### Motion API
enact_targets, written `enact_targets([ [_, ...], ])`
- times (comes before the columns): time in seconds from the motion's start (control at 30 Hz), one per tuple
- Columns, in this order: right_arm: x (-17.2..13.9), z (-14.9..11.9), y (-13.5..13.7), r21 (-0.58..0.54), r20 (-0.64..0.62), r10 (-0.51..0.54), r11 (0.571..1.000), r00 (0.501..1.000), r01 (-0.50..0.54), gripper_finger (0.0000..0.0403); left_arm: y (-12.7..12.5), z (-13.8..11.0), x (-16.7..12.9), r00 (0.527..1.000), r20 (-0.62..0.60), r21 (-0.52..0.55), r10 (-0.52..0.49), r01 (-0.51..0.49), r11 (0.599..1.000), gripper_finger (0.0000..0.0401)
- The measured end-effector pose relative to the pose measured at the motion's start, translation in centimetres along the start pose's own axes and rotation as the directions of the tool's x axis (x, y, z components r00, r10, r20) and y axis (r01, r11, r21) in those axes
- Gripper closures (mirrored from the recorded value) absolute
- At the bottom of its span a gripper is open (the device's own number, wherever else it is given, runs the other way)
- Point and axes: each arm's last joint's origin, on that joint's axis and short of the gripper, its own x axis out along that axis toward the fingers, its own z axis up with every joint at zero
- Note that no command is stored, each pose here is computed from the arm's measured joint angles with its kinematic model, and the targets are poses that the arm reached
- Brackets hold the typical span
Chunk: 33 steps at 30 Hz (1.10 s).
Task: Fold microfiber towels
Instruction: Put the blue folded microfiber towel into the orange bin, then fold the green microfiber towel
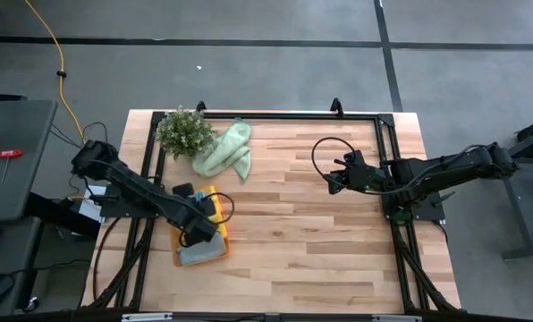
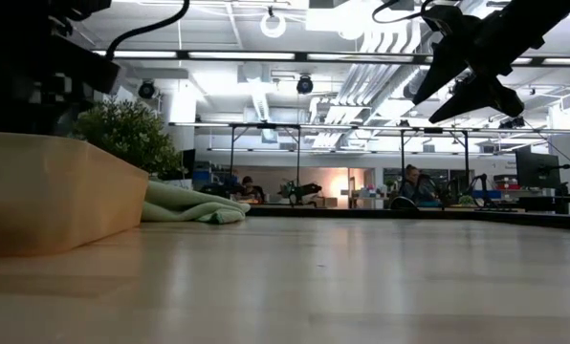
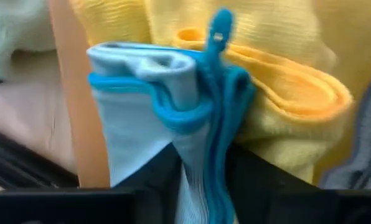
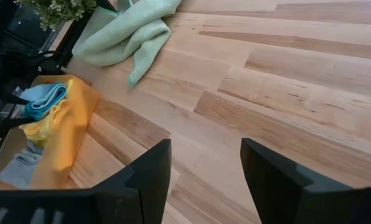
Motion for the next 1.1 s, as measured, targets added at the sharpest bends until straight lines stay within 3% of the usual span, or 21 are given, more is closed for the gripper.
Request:
enact_targets([
  [0.17, 0.0, 0.0, 0.0, -0.002, -0.002, -0.004, 1.0, 1.0, 0.004, 0.0217, 0.1, 0.2, -0.3, 0.998, -0.024, 0.074, -0.05, 0.051, 0.996, 0.0221],
  [0.3, 0.0, 0.0, -0.1, -0.004, -0.004, -0.007, 1.0, 1.0, 0.007, 0.0217, 1.4, 0.3, -2.9, 0.993, 0.013, 0.114, -0.116, 0.114, 0.987, 0.0177],
  [0.5, 0.0, -0.1, -0.1, -0.006, -0.007, -0.013, 1.0, 1.0, 0.013, 0.0217, 4.9, 0.2, -8.2, 0.95, 0.188, 0.117, -0.249, 0.23, 0.966, 0.0153],
  [0.6, 0.0, -0.1, -0.1, 0.0, -0.009, -0.013, 1.0, 1.0, 0.013, 0.0217, 6.8, 0.3, -10.2, 0.898, 0.347, 0.096, -0.269, 0.251, 0.963, 0.0152],
  [0.67, 0.0, -0.1, -0.1, 0.002, -0.008, -0.008, 1.0, 1.0, 0.008, 0.0217, 8.1, 0.8, -10.6, 0.869, 0.436, 0.048, -0.231, 0.234, 0.971, 0.0152],
  [0.77, 0.0, -0.1, -0.1, 0.003, -0.014, -0.004, 1.0, 1.0, 0.004, 0.0217, 9.5, 3.1, -10.4, 0.826, 0.521, -0.005, -0.217, 0.257, 0.967, 0.0151],
  [0.9, 0.0, -0.1, -0.1, 0.003, -0.024, 0.001, 1.0, 1.0, -0.001, 0.0217, 9.7, 7.7, -8.1, 0.823, 0.521, 0.078, -0.226, 0.218, 0.973, 0.0151],
  [1.0, 0.0, -0.1, -0.1, 0.003, -0.034, 0.006, 1.0, 0.999, -0.006, 0.0217, 9.4, 11.1, -5.7, 0.851, 0.482, 0.183, -0.207, 0.133, 0.974, 0.0151],
  [1.1, 0.0, -0.2, 0.0, 0.003, -0.045, 0.01, 1.0, 0.999, -0.01, 0.0217, 9.0, 13.5, -2.4, 0.91, 0.377, 0.34, -0.176, 0.04, 0.94, 0.0151],
])
